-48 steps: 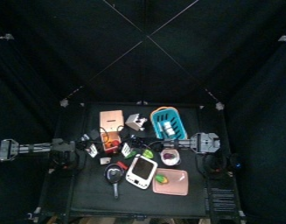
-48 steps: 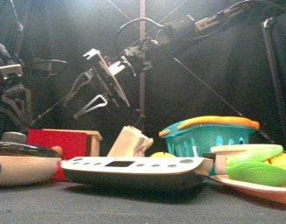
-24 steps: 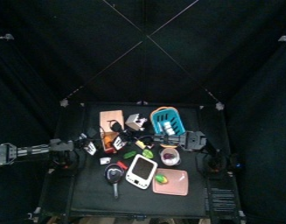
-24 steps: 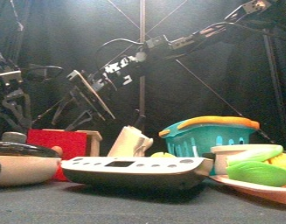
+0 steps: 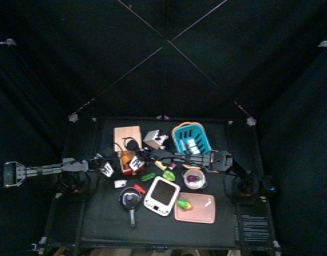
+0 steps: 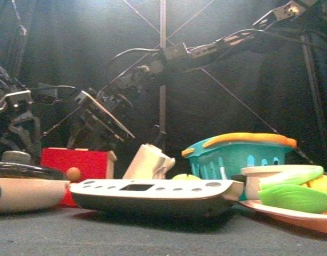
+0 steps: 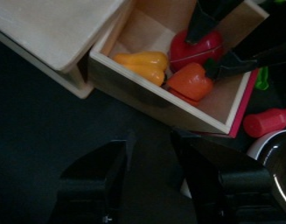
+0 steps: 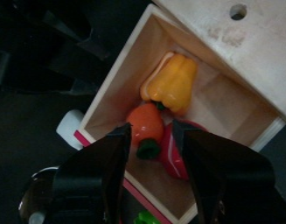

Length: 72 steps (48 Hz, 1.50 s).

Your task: Grab carrot

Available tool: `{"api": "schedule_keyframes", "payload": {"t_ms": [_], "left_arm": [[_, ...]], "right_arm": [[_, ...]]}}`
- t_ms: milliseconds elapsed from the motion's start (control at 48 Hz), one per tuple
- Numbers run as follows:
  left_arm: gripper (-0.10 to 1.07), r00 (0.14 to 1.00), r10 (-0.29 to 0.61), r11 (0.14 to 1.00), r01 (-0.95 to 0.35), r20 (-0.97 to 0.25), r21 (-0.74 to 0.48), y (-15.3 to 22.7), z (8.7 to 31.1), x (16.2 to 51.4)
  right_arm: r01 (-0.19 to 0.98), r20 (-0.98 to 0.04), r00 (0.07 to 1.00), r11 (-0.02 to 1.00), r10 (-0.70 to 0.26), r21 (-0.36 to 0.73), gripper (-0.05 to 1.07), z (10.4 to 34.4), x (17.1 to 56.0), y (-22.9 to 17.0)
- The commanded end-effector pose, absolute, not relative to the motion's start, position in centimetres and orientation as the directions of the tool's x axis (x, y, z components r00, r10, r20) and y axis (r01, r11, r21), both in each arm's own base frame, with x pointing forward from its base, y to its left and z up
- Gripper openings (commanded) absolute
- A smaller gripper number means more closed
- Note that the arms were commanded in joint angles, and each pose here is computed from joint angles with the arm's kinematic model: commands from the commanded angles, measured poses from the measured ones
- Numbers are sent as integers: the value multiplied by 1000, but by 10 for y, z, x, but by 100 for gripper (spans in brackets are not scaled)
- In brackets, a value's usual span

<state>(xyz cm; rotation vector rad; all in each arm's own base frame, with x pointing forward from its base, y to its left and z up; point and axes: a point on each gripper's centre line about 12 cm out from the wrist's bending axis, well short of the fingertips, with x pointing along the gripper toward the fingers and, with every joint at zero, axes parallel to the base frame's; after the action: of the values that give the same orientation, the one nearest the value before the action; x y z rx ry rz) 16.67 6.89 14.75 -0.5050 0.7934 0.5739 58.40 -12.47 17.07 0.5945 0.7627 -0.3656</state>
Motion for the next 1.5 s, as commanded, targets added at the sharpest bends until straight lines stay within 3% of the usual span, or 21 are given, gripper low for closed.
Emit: {"api": "schedule_keyframes", "payload": {"t_ms": [0,417,812,1208,1479], "left_arm": [[79,569,288,733,-648,-770,-205,70,150,168],[79,574,291,731,-649,-765,-209,71,151,169],[79,581,321,662,-703,-748,-262,81,155,167],[79,685,369,683,-658,-628,-317,83,179,166],[79,751,393,708,-615,-530,-348,81,197,164]], "right_arm": [[498,-710,696,782,-104,374,80,199,584,-126],[523,-776,626,778,-74,348,80,203,584,-129],[525,-801,597,779,-49,344,80,184,591,-127],[529,-815,577,780,-42,334,77,181,589,-127],[528,-815,578,780,-42,334,65,182,590,-126]]}}
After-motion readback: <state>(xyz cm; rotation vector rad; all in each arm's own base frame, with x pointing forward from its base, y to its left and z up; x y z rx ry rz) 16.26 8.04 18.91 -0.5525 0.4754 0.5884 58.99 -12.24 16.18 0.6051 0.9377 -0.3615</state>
